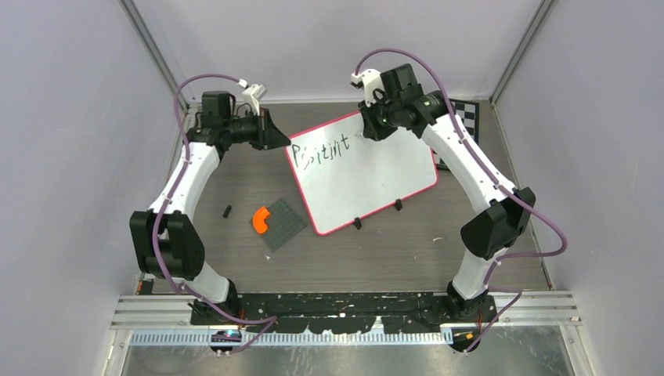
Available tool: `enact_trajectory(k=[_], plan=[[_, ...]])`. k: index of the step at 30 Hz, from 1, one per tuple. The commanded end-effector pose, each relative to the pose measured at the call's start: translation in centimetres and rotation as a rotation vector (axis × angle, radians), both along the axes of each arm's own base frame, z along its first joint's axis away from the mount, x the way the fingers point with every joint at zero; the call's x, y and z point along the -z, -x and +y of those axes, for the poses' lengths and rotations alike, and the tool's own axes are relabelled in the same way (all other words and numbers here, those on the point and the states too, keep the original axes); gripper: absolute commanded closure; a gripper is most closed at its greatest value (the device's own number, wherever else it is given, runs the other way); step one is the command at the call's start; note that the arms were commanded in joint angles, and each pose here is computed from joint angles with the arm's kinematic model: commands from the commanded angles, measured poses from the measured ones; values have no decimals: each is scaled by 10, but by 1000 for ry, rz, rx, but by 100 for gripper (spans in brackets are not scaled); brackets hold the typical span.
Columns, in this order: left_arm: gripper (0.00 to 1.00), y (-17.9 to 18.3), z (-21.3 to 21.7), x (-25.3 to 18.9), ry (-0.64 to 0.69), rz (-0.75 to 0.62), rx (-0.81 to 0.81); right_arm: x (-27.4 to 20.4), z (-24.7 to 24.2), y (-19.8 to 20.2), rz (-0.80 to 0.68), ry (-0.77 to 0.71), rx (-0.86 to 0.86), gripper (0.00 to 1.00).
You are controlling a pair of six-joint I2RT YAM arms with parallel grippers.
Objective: Write a sentence on the whiteboard
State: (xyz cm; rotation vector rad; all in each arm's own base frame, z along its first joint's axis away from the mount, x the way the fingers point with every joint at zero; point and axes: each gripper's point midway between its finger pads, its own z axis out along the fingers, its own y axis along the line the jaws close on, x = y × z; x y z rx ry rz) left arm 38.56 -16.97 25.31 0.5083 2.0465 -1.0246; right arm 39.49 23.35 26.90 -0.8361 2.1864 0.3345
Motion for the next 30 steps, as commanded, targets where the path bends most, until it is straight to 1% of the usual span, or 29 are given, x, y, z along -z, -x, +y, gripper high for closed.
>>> enact_trajectory(k=[1, 19, 23, 30], plan=[[100, 7, -12, -6, 2, -6, 42, -26, 0, -2, -72, -43, -7, 100], [100, 7, -11, -1, -11, -6, 42, -16, 20, -10, -32, -82, -43, 100], [100, 8, -11, -1, -13, -6, 41, -9, 17, -13, -26, -59, -29, 100], [100, 8, -11, -1, -14, -5, 42, 3, 8, -1, -2, -31, -23, 100]])
